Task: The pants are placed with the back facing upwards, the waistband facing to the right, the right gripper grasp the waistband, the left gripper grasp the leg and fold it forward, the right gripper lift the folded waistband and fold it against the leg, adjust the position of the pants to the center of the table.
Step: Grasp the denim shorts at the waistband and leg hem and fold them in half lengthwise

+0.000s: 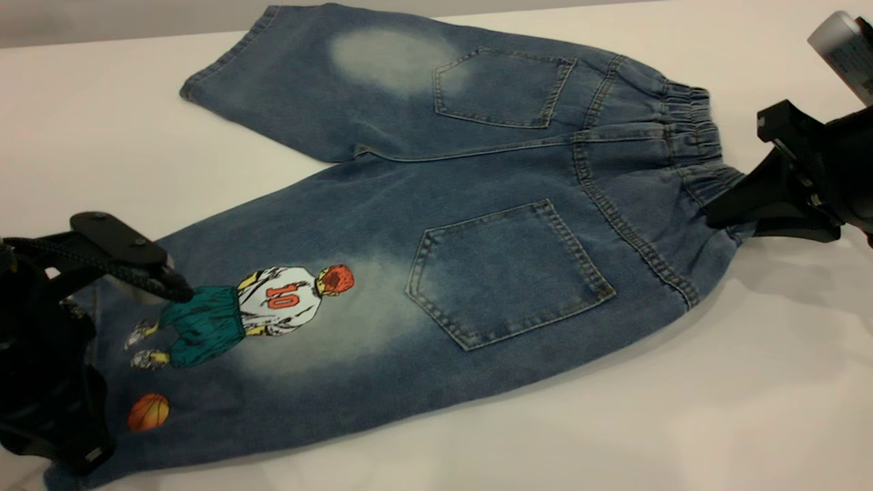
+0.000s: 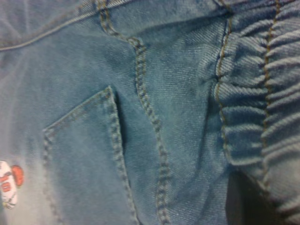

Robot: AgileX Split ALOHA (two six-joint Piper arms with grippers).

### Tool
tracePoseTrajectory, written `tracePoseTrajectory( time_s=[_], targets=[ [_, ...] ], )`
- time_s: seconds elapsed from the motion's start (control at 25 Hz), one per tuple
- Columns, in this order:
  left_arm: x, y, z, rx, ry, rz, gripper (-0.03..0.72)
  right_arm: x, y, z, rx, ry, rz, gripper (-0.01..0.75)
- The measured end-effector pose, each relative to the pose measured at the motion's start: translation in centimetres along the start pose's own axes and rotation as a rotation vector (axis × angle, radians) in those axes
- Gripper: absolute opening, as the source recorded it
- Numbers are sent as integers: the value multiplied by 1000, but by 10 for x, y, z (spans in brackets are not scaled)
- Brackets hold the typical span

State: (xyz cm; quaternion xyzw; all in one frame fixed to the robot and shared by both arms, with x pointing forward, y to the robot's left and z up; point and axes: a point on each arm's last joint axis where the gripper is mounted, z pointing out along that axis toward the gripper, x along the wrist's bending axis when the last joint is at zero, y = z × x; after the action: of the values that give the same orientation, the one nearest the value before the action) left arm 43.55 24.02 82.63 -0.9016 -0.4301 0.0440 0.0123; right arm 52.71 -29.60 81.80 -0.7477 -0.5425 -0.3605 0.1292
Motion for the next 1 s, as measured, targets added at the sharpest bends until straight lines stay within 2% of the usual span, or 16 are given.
tracePoseTrajectory(
  time_s=[0.08,0.32,0.56,0.72,1.0],
  targets=[
    [0,0,-2,0,-2,-1,29,3,1,-2,-8,11,-8,65],
    [0,3,-19,-67,25,1,25,6,3,-4,-17,19,-17,67],
    [-2,2,-50,-160,58,8,25,16,3,-6,-15,129,-12,67],
    [-1,6,-81,-287,120,26,25,25,2,-7,-10,223,-12,67],
    [9,18,-155,-539,314,25,25,41,2,-12,7,407,22,67]
  ],
)
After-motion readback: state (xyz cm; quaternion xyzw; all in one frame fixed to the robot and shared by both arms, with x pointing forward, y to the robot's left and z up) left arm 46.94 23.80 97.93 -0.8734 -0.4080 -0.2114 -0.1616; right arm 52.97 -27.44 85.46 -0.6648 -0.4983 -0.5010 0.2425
